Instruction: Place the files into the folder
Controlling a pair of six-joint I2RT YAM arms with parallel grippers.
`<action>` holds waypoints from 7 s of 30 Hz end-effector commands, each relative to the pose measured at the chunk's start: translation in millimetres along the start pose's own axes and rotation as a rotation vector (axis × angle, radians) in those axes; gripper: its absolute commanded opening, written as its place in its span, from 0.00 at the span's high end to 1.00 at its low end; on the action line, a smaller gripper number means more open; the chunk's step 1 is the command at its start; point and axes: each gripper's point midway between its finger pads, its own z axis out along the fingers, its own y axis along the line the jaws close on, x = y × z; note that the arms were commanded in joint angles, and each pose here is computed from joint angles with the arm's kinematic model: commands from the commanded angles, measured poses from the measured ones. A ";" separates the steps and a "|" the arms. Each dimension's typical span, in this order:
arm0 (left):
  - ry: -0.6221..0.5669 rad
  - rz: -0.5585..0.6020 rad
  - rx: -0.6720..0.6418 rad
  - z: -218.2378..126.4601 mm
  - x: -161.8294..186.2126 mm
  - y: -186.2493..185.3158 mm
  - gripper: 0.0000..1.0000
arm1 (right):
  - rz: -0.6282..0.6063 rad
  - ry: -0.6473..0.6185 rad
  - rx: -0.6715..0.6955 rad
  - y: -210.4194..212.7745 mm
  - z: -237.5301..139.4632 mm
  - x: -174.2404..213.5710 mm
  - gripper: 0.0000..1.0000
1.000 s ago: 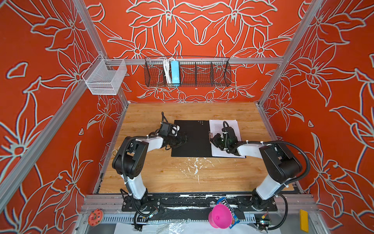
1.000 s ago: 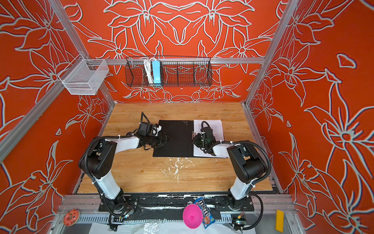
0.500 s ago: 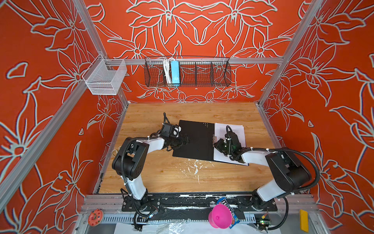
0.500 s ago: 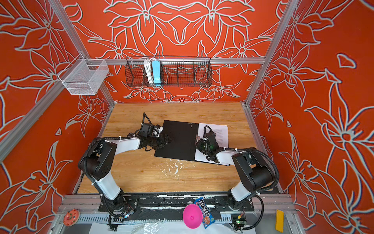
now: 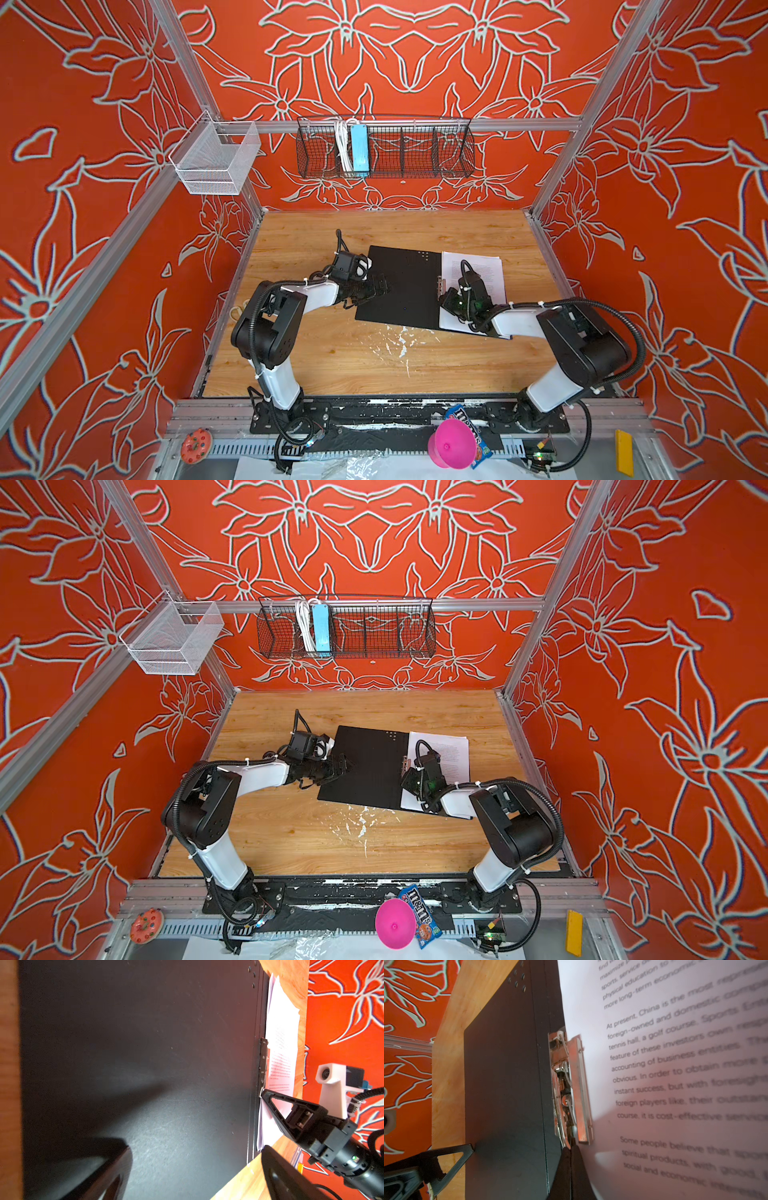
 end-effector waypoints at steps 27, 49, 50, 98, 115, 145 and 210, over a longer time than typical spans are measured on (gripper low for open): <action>0.117 -0.104 -0.277 22.9 51.4 57.9 0.03 | -0.035 0.165 0.039 -39.0 6.8 47.2 1.00; 0.114 -0.111 -0.265 22.1 54.0 56.9 0.03 | -0.064 0.167 -0.084 -4.1 2.5 37.7 0.94; 0.114 -0.112 -0.267 22.3 53.8 57.8 0.02 | -0.065 0.165 -0.079 -4.6 2.0 37.1 0.93; -0.018 -0.008 -0.147 -57.6 -38.8 15.6 0.03 | 0.024 -0.066 0.208 -83.0 -130.9 -81.1 0.02; 0.198 -0.022 -0.236 -12.5 -39.9 59.7 0.03 | 0.257 0.018 0.203 -133.7 -105.0 -68.0 0.04; 0.133 0.100 0.325 -79.8 -48.7 -132.5 0.02 | 0.145 0.188 0.044 -82.3 -69.0 -40.8 0.10; -0.809 0.243 -0.723 -193.5 -56.7 160.5 0.02 | -0.455 -0.631 0.192 -72.2 -166.9 -152.6 0.02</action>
